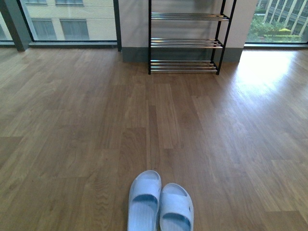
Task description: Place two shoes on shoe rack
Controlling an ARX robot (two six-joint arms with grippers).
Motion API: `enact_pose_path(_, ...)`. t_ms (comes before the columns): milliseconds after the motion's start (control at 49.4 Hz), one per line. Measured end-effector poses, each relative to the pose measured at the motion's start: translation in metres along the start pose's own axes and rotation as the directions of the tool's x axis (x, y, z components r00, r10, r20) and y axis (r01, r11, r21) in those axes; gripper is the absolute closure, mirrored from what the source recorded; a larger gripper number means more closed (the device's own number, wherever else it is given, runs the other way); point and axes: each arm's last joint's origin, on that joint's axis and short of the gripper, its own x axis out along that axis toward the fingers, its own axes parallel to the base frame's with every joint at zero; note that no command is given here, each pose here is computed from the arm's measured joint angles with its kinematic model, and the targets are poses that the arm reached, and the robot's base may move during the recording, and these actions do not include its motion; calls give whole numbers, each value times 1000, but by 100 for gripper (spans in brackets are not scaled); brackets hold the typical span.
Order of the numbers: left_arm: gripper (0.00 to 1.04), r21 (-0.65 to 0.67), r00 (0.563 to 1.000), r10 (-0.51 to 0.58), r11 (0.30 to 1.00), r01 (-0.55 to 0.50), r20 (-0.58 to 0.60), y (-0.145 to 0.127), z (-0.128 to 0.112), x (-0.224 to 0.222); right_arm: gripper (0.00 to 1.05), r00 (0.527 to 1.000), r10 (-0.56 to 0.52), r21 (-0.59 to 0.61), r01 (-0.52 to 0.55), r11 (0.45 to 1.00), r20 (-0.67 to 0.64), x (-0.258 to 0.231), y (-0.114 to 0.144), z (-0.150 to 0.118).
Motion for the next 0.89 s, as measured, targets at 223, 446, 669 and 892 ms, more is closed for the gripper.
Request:
enact_pose_path(223, 9, 0, 1000, 2, 1000, -2, 0, 0, 0, 0, 9, 1000, 4, 0, -4, 1000, -3, 0, 0, 0)
enact_pose_path(446, 9, 0, 1000, 1, 1000, -1, 0, 0, 0, 0, 9, 1000, 4, 0, -4, 1000, -2, 0, 0, 0)
enact_pose_path(669, 9, -209, 899, 211, 928, -307, -384, -6, -7, 7, 9, 1000, 3, 0, -3, 1000, -2, 0, 0, 0)
enact_pose_path(892, 9, -406, 901, 15, 890, -210, -434, -24, 4, 52, 9, 1000, 3, 0, -3, 1000, -2, 0, 0, 0)
